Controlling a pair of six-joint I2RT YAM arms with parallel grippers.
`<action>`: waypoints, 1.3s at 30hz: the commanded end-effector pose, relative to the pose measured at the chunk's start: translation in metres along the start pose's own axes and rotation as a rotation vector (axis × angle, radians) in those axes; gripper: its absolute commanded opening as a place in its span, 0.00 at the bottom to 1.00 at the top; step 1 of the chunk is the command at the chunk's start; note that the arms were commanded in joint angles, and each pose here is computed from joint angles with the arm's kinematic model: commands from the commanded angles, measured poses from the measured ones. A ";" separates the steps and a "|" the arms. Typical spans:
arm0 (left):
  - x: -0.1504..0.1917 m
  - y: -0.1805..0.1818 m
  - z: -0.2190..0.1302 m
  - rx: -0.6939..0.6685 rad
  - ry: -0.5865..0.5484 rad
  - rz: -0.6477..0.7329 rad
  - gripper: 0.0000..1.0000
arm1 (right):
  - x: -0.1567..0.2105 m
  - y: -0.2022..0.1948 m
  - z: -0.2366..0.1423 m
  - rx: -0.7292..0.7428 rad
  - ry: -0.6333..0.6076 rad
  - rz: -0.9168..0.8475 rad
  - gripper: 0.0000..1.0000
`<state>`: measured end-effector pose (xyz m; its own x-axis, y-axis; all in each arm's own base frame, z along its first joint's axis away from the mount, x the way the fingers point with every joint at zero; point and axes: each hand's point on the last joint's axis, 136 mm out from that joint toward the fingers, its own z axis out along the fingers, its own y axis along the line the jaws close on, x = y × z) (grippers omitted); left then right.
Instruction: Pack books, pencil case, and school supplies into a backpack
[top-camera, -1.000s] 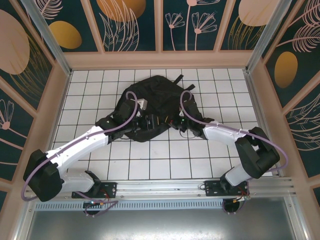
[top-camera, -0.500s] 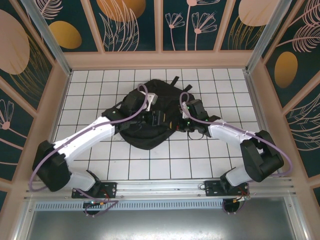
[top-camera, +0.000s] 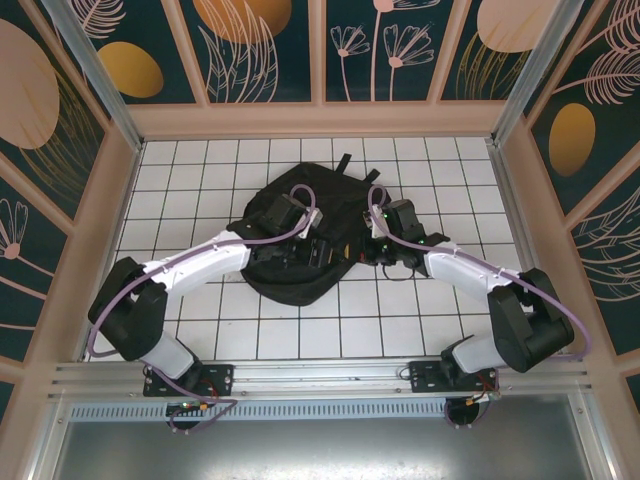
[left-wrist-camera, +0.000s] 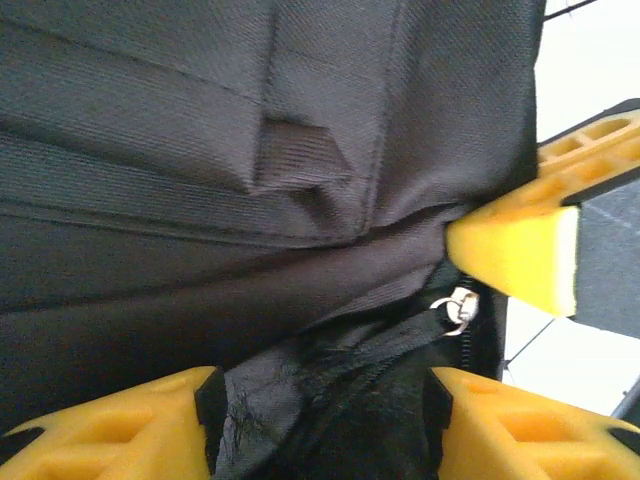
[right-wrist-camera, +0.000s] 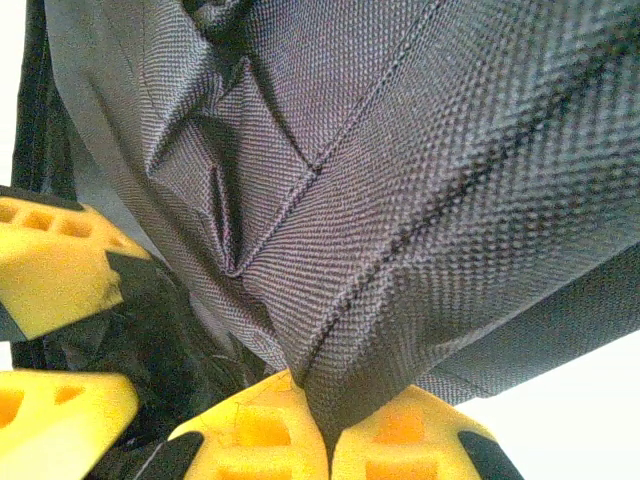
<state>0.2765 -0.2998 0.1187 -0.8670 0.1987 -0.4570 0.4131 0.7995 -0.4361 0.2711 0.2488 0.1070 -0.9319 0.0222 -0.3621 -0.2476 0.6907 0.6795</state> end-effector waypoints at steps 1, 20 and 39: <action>-0.005 0.022 -0.013 -0.141 -0.039 0.083 0.57 | -0.015 0.029 -0.013 -0.104 -0.061 -0.072 0.00; 0.028 -0.015 0.013 -0.124 0.001 0.512 0.68 | -0.020 0.035 -0.011 -0.118 -0.051 -0.054 0.00; 0.028 -0.021 0.052 -0.123 -0.025 0.498 0.28 | -0.020 0.040 -0.004 -0.186 -0.045 0.014 0.00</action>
<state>0.2490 -0.3387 0.0815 -0.5716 0.5678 -0.5923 0.7505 0.6536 -0.0978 0.2720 0.2533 0.1076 -0.9510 0.0710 -0.3010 -0.1796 0.6655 0.7244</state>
